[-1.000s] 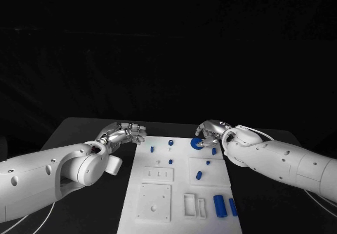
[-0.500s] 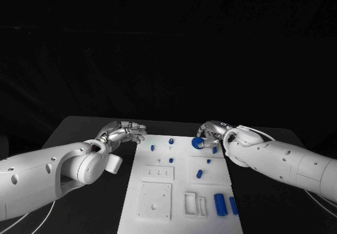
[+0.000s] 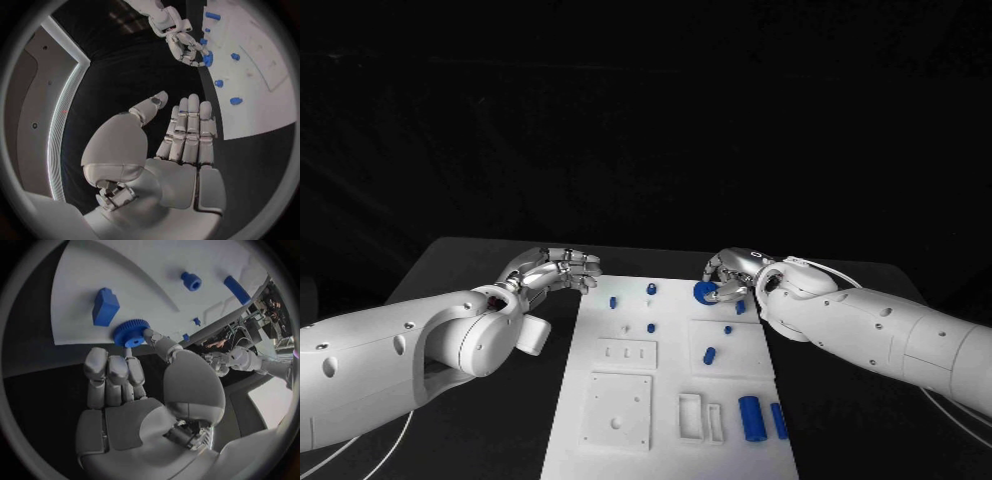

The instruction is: Assemble the parts on the task board

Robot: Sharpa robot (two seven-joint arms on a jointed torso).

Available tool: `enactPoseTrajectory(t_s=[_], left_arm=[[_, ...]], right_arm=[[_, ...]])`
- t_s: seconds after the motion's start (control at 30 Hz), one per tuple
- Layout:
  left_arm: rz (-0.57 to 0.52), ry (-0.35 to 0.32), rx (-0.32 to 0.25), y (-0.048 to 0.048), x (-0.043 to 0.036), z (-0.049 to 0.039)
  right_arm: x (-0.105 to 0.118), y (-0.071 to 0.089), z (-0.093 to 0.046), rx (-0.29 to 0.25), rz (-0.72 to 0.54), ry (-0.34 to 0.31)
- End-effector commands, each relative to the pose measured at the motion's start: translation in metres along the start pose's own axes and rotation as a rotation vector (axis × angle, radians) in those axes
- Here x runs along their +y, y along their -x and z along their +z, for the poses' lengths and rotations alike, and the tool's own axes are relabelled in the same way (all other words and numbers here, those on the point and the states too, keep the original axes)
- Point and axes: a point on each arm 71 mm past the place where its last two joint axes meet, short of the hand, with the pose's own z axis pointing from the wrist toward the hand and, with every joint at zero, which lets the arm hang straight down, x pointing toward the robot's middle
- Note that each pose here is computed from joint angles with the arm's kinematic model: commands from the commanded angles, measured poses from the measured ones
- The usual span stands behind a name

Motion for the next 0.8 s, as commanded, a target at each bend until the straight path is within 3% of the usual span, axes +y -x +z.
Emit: enactPoseTrajectory(t_s=[0.03, 0.33, 0.8], left_arm=[[-0.003, -0.011, 0.018, -0.0021, -0.0018, 0.0], [-0.002, -0.008, 0.015, -0.0009, -0.0015, 0.0001], [-0.001, -0.005, 0.011, 0.0003, -0.0011, 0.0001]], right_arm=[[0.0017, -0.0084, -0.0016, 0.031, -0.039, 0.016], [-0.0015, -0.0136, -0.0045, 0.052, -0.078, 0.019], [-0.0072, -0.0175, -0.0073, 0.087, -0.022, 0.007]])
